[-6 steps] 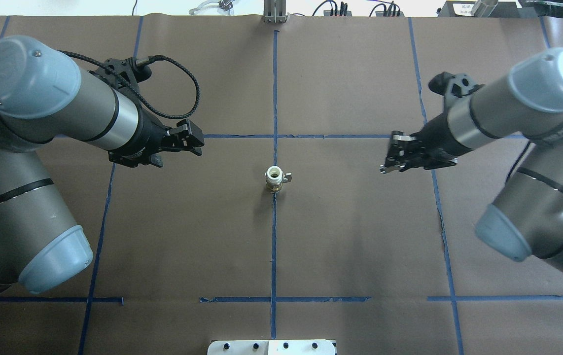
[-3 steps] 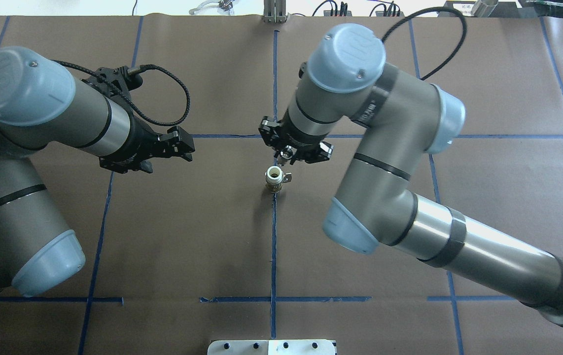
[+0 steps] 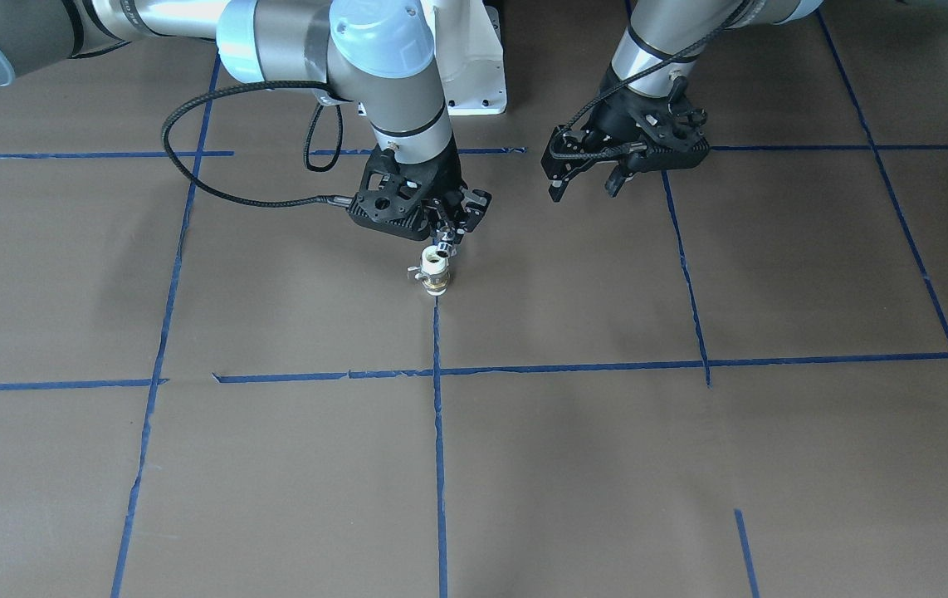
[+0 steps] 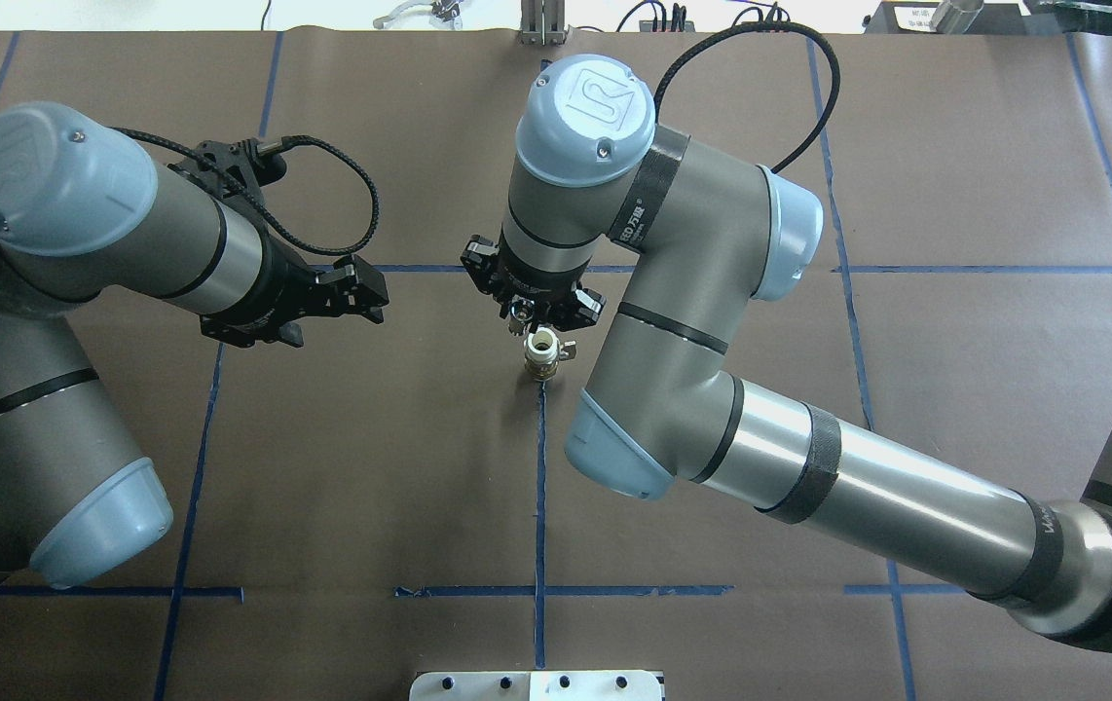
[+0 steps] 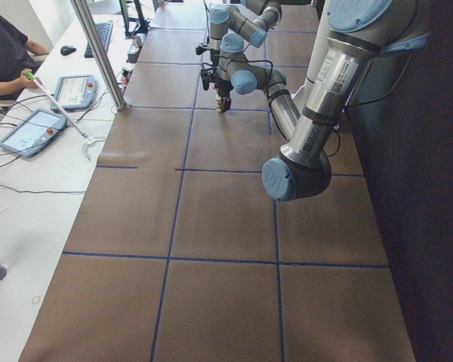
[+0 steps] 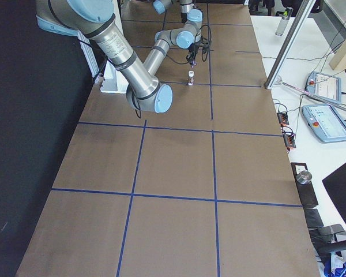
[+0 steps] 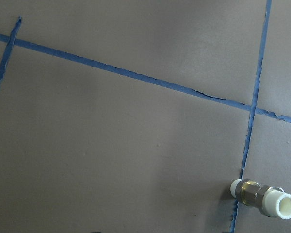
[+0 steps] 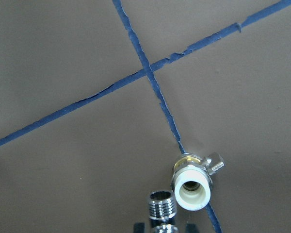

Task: Assemble PPR valve and pipe with both arms
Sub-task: 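Lower the chrome valve onto the pipe top and press it on with the right gripper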

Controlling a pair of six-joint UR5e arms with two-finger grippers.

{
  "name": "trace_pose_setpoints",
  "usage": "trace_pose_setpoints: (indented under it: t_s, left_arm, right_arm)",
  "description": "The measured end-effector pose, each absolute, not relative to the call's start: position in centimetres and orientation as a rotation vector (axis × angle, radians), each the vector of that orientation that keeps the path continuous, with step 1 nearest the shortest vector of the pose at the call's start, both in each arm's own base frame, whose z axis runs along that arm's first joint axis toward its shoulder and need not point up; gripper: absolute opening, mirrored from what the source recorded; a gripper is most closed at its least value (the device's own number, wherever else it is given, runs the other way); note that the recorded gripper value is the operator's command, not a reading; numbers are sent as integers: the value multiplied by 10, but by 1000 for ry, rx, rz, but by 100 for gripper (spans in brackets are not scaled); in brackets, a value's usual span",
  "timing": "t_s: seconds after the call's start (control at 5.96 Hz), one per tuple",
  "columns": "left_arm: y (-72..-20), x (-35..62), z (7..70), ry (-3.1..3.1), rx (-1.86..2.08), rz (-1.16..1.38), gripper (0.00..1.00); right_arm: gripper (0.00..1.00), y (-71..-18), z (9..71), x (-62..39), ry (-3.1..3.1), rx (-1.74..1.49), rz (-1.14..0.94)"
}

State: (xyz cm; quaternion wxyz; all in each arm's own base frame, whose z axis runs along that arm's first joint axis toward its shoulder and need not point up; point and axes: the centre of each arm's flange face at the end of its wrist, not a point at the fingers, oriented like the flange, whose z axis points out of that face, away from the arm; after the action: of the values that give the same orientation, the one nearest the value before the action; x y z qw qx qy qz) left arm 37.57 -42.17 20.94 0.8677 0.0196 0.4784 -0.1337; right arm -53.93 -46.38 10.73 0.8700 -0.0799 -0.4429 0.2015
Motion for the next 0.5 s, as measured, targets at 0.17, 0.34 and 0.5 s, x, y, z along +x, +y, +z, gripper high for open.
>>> trace_pose_setpoints:
  t_s: [0.17, 0.34, 0.5]
  left_arm:
    - [-422, 376, 209, 1003, 42, -279, 87]
    - [-421, 376, 209, 1004, 42, -279, 87]
    - [-421, 375, 208, 1006, 44, -279, 87]
  right_arm:
    - [1, -462, 113, -542, -912, -174, 427]
    - [1, -462, 117, -542, -892, -181, 433]
    - [1, -462, 120, -543, -876, -185, 438]
